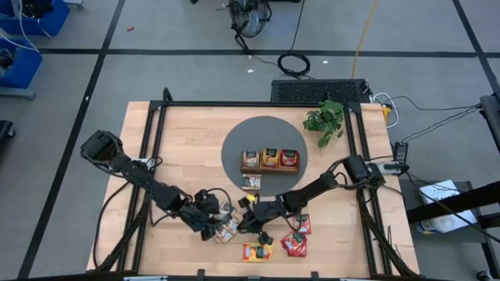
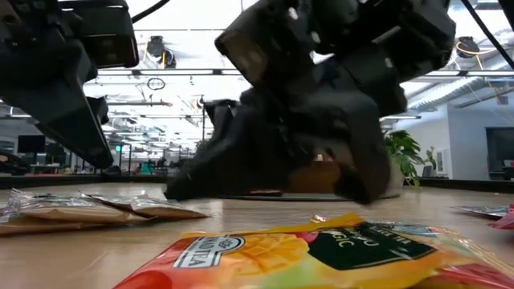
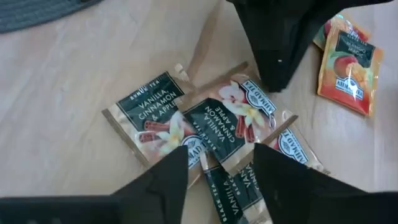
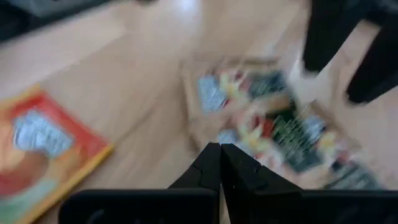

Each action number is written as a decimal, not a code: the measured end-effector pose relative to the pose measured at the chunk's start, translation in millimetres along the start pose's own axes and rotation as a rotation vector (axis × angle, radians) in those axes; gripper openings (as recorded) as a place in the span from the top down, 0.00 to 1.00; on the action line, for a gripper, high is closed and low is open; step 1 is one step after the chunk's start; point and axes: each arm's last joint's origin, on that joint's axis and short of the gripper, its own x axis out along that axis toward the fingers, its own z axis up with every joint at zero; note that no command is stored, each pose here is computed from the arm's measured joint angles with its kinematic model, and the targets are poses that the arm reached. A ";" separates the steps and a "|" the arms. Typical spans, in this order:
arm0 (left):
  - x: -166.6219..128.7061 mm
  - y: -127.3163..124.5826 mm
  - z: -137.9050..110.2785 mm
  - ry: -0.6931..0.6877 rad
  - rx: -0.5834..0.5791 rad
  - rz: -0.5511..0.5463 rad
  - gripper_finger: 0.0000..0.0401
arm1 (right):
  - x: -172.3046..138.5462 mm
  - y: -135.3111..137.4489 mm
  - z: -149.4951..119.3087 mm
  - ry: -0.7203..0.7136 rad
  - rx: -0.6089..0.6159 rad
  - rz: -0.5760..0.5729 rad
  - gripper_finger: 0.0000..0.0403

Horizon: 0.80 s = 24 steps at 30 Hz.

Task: Pick & Place Tea
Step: Put the brown tea packet into the left section of the wooden organizer

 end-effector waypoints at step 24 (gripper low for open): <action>14.5 22.9 18.3 0.033 -0.035 0.036 0.44 | 9.4 -13.4 -27.5 0.070 0.095 0.027 1.00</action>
